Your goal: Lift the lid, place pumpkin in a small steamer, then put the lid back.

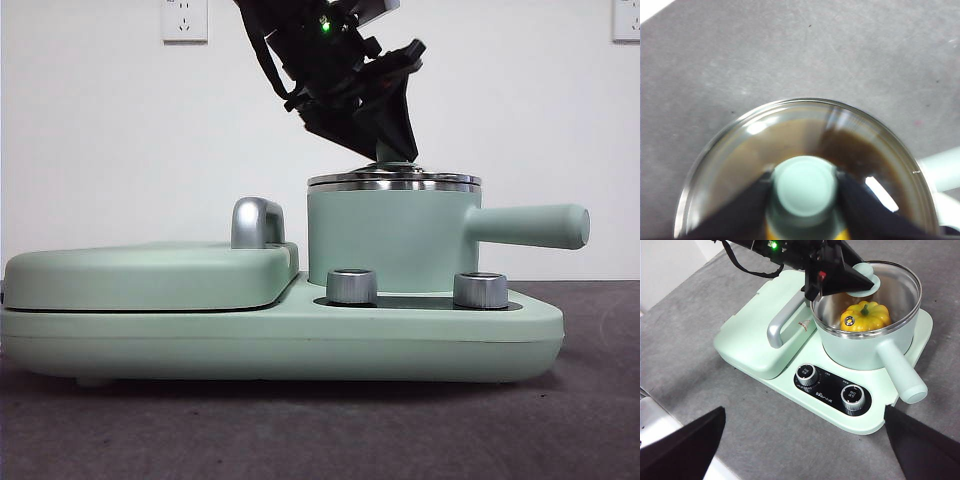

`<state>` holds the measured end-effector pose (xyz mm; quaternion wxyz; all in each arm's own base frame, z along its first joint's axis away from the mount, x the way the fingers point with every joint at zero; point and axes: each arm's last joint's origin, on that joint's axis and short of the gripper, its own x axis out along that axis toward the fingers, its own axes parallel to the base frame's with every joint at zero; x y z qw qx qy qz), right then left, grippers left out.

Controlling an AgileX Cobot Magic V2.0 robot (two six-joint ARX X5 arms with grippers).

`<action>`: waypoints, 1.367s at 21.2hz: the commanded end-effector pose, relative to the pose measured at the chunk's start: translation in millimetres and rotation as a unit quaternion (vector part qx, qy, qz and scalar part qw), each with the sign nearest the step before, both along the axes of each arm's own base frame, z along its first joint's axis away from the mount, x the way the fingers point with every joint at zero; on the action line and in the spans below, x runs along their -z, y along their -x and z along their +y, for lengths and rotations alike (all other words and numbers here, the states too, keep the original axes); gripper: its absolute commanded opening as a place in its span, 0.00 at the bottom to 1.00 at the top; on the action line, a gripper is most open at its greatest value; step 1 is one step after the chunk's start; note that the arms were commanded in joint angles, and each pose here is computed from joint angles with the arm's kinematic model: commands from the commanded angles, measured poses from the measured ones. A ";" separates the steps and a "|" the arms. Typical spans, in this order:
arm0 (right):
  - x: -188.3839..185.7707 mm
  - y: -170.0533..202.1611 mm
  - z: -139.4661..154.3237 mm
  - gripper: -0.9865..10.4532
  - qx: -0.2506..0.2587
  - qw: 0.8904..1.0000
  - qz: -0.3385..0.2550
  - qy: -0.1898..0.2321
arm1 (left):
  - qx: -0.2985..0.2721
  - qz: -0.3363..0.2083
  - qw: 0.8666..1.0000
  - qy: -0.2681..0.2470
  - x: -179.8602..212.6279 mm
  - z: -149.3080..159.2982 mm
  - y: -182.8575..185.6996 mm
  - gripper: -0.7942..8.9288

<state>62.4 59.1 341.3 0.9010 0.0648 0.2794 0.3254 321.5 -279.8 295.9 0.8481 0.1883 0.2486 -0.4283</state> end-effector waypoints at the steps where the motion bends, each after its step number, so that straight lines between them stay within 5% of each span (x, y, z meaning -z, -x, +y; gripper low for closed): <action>1: -3.0 0.4 0.7 0.52 -0.002 1.000 -0.002 -0.009 | 0.007 -0.019 1.000 0.005 -8.5 -6.0 -1.2 0.59; 8: -3.0 0.4 0.7 0.52 -0.002 1.000 -0.002 -0.008 | -0.011 0.000 1.000 0.026 -86.5 19.0 27.5 0.63; 16: -3.1 1.6 1.8 0.52 -0.028 0.999 0.006 -0.018 | -0.019 -0.011 0.998 0.059 -185.0 119.3 141.4 0.62; 29: -3.2 1.6 1.9 0.52 -0.028 0.999 0.006 -0.018 | -0.078 0.076 0.992 0.065 -157.5 200.7 231.9 0.62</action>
